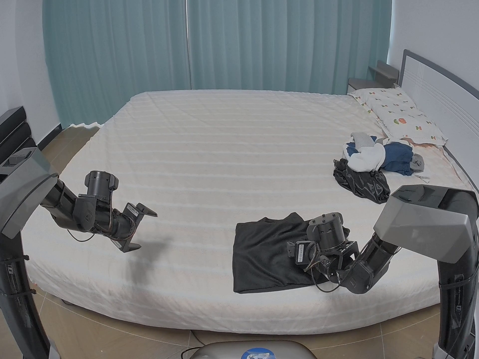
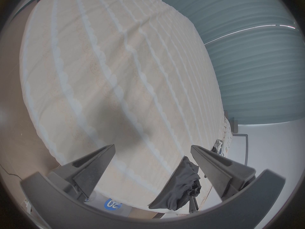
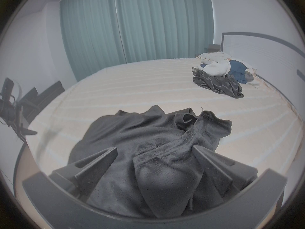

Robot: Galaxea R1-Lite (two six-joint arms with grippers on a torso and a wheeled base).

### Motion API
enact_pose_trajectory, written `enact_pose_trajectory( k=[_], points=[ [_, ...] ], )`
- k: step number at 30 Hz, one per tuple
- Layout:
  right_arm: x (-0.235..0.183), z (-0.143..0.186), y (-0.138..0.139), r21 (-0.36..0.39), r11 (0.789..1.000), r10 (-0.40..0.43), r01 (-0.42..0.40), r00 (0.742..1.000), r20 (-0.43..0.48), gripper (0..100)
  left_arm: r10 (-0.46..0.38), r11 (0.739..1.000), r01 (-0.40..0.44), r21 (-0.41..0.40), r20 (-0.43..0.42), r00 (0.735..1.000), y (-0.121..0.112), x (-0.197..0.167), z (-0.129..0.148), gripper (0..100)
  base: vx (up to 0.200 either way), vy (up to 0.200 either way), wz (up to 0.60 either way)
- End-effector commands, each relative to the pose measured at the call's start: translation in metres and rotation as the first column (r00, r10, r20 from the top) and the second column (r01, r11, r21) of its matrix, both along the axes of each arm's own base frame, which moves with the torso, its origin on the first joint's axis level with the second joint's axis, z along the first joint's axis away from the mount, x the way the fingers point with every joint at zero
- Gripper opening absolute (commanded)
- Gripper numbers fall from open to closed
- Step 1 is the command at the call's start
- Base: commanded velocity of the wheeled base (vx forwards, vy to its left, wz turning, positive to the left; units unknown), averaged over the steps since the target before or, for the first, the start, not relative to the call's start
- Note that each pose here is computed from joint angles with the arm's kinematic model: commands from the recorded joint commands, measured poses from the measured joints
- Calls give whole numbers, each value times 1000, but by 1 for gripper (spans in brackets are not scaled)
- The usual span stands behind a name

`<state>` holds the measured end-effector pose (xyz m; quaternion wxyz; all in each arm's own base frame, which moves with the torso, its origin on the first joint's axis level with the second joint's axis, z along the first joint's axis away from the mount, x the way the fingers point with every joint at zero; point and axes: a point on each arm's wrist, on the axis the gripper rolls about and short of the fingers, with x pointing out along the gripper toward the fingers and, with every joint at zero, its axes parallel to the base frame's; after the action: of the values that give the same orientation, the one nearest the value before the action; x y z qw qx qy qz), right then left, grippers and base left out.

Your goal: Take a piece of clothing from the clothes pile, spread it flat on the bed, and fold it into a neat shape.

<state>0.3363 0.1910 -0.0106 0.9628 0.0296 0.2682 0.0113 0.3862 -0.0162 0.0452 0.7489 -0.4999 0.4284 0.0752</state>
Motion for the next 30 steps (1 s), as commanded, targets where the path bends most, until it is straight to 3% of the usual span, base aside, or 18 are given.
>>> enact_pose_trajectory(
  k=[1,4,8,15,30],
  points=[
    [8,-24,3,-59,998,-12,10,1000,-26,100,0,1000,0,1,-3,1000,-1,0,-1,100,0,0,0],
    [6,-28,-2,-89,996,-13,8,999,-46,100,0,1000,0,1,-6,1000,-1,-1,-2,100,0,0,0],
    [9,-26,-18,-128,989,-78,72,996,-39,100,-2,1000,2,2,-4,1000,-1,-1,-1,100,0,0,0],
    [5,-1,-51,-112,985,-138,134,990,-25,100,-3,1000,3,3,6,1000,-1,0,-1,100,0,0,0],
    [-55,-10,-117,-88,980,-194,178,954,-228,100,-2,1000,2,4,0,1000,-1,-1,-3,100,0,0,0]
  ],
)
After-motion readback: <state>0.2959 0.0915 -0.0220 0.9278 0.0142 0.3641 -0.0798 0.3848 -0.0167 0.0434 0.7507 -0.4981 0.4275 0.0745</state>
